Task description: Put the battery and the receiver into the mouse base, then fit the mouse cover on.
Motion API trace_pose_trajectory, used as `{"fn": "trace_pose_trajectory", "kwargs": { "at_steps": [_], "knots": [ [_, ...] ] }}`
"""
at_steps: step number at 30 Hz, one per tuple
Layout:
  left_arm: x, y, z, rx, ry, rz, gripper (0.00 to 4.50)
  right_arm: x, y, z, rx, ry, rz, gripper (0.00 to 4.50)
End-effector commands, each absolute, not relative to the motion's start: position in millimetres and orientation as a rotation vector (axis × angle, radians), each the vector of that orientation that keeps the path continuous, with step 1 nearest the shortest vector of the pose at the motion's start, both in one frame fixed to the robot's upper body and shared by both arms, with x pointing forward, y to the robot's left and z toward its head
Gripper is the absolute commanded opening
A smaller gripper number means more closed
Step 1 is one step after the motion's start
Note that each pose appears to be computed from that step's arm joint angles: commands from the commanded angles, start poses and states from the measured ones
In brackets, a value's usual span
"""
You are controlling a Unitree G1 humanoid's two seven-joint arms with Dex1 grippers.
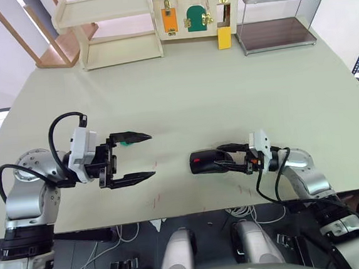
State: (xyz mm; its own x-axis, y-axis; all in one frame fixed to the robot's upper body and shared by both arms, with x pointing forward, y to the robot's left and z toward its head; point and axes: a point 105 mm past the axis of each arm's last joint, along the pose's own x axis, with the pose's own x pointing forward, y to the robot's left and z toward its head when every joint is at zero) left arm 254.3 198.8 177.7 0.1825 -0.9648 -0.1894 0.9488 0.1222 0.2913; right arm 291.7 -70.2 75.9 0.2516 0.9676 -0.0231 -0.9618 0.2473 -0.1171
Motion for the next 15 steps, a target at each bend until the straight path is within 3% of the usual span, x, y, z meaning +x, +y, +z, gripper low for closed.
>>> {"fn": "trace_pose_trajectory", "kwargs": {
  "at_steps": [1, 7, 15],
  "knots": [
    [253.2, 201.3, 182.6, 0.405, -0.060, -1.383, 4.50, 288.8, -79.0, 40.6, -0.118, 0.086, 1.296, 2.26],
    [251.0, 201.4, 179.6, 0.392, -0.057, -1.369, 4.50, 294.7, -83.3, 48.3, -0.123, 0.037, 1.276, 2.26],
    [252.4, 215.1, 170.7, 0.359, -0.050, -1.277, 4.50, 295.8, -98.1, 88.9, -0.244, -0.076, 1.265, 2.26]
  ]
}}
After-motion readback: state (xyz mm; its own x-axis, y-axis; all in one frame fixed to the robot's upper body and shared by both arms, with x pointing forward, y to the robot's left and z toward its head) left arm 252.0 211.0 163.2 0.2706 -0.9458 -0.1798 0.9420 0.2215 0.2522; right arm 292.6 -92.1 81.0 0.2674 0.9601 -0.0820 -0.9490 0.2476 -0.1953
